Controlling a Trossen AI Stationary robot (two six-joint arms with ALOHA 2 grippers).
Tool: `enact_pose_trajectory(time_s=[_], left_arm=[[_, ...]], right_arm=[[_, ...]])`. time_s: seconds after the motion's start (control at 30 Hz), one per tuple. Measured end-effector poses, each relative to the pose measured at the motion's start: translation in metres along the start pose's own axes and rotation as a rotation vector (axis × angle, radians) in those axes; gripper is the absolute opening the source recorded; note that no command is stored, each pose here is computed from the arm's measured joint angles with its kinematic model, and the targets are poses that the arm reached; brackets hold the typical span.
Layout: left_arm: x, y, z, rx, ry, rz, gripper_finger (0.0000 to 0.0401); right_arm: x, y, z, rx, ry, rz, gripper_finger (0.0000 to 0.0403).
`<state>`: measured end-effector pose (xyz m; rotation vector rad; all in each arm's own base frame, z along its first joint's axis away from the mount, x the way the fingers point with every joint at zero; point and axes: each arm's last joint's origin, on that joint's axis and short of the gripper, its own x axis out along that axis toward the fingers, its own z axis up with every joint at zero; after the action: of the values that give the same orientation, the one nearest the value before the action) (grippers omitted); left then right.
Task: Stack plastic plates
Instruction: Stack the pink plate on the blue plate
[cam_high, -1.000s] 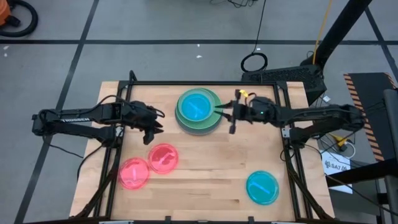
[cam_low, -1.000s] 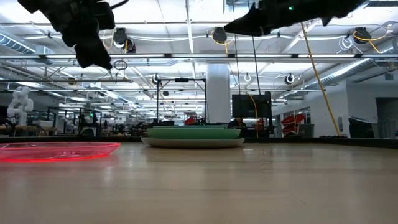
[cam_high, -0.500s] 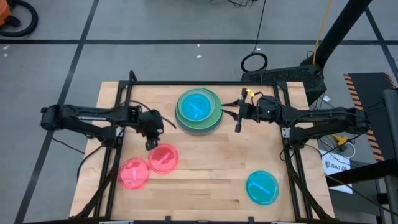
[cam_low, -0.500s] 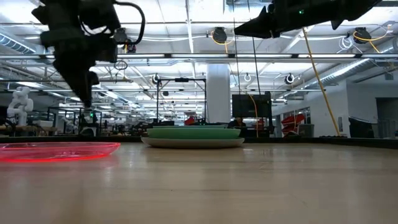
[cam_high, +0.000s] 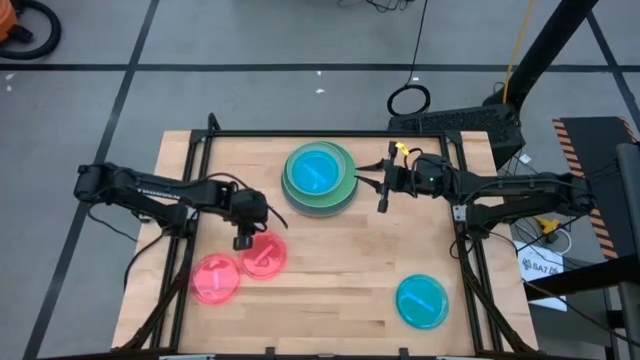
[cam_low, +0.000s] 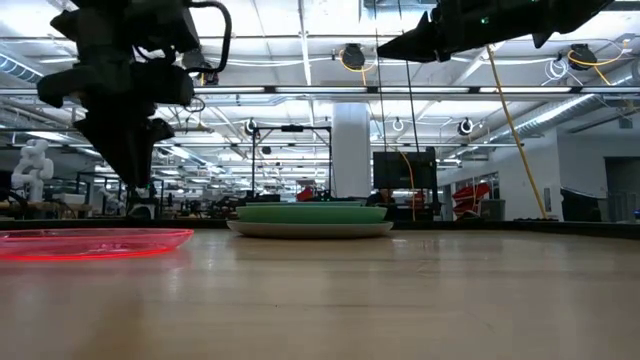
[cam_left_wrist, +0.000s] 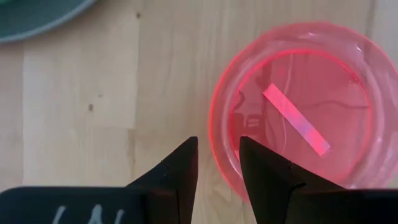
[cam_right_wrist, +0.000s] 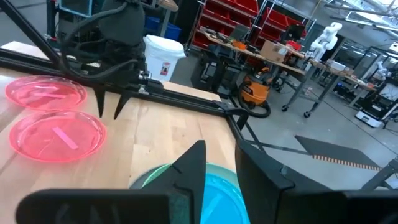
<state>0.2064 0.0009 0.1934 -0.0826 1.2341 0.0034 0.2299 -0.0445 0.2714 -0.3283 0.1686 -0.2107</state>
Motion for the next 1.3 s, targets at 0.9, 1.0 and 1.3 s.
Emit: enact_pose_trajectory(time_s=[0.9,1.0,1.3], left_arm=[[0.020,-0.009,0.002,-0.055,0.082,-0.020,0.0125],[0.020,-0.013,0.002,-0.048,0.081,-0.025,0.0125],[0.035,-0.013,0.002,-0.029,0.142,-0.018,0.0125]], right_arm=[[0.000,0.000,-0.001,0.004,0.013,0.000,0.0079],[0.000,0.000,-0.001,0.010,0.013,0.000,0.0079],[0.000,-0.001,-0.001,0.015,0.014,-0.006,0.0079]])
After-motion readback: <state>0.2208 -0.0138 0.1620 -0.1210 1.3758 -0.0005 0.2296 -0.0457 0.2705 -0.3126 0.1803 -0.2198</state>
